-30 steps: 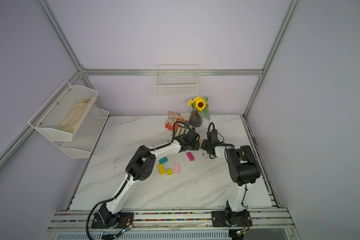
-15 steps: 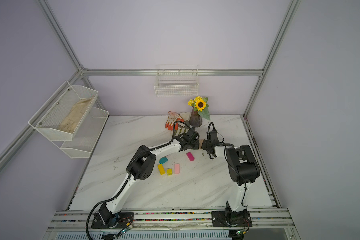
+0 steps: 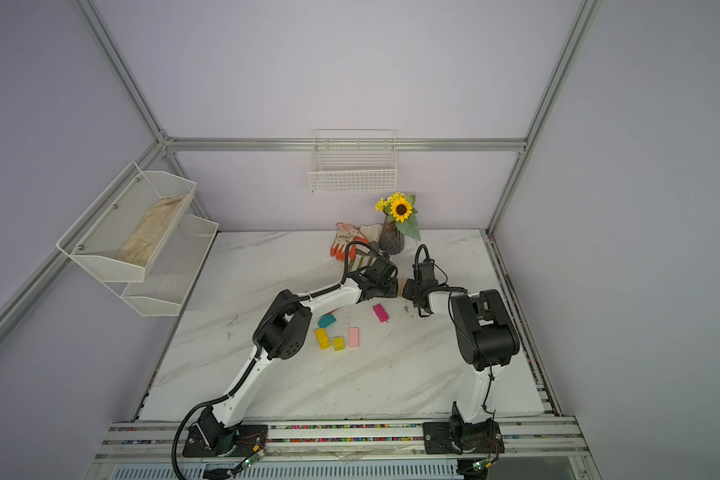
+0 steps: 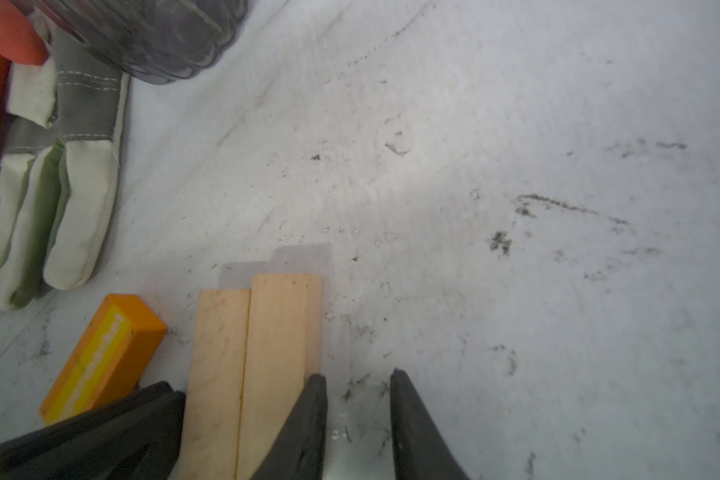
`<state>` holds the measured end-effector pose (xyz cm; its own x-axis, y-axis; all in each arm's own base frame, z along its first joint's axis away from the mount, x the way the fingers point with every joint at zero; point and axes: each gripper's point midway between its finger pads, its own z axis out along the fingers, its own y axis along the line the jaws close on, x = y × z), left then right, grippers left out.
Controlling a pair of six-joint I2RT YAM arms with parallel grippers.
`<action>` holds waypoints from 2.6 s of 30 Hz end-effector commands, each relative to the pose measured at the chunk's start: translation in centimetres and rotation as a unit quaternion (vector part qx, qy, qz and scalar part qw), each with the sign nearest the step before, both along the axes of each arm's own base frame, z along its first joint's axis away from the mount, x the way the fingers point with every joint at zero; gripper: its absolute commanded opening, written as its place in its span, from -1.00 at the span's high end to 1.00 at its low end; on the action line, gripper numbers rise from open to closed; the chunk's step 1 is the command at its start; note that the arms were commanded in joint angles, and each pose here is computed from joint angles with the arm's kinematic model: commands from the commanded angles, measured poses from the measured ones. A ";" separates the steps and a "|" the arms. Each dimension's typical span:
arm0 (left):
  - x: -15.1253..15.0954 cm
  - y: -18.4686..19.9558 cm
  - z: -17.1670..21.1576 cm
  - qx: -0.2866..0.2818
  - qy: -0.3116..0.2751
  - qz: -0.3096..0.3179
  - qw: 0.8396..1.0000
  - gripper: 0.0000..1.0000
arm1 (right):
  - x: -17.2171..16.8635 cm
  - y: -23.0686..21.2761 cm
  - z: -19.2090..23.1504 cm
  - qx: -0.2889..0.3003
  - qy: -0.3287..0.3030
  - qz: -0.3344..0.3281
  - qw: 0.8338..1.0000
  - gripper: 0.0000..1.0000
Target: Build the wood block tower
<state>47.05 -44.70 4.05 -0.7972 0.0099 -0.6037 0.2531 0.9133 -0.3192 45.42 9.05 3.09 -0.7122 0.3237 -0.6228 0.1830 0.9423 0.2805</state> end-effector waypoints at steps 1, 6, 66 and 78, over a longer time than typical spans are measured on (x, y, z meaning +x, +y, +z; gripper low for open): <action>0.2 0.6 3.1 -0.017 -0.024 0.014 0.999 0.66 | 0.6 -1.3 0.8 0.012 -0.009 -0.021 1.000 0.39; -0.1 1.2 4.2 -0.018 -0.032 0.017 0.999 0.66 | 2.8 -2.8 1.5 0.031 -0.038 -0.040 0.998 0.31; -1.0 2.0 5.1 -0.022 -0.041 0.008 0.999 0.67 | 4.5 -1.7 1.3 0.021 -0.041 -0.028 0.999 0.48; -1.1 1.4 4.1 -0.023 -0.027 -0.011 0.999 0.67 | 2.8 -4.6 2.7 0.040 -0.058 -0.074 0.995 0.45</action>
<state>45.66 -43.10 7.52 -0.7732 -0.0084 -0.6342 0.2653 0.9039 -0.3354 48.41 4.86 4.15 -0.6183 0.4481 -0.6457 0.2684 0.8925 0.3625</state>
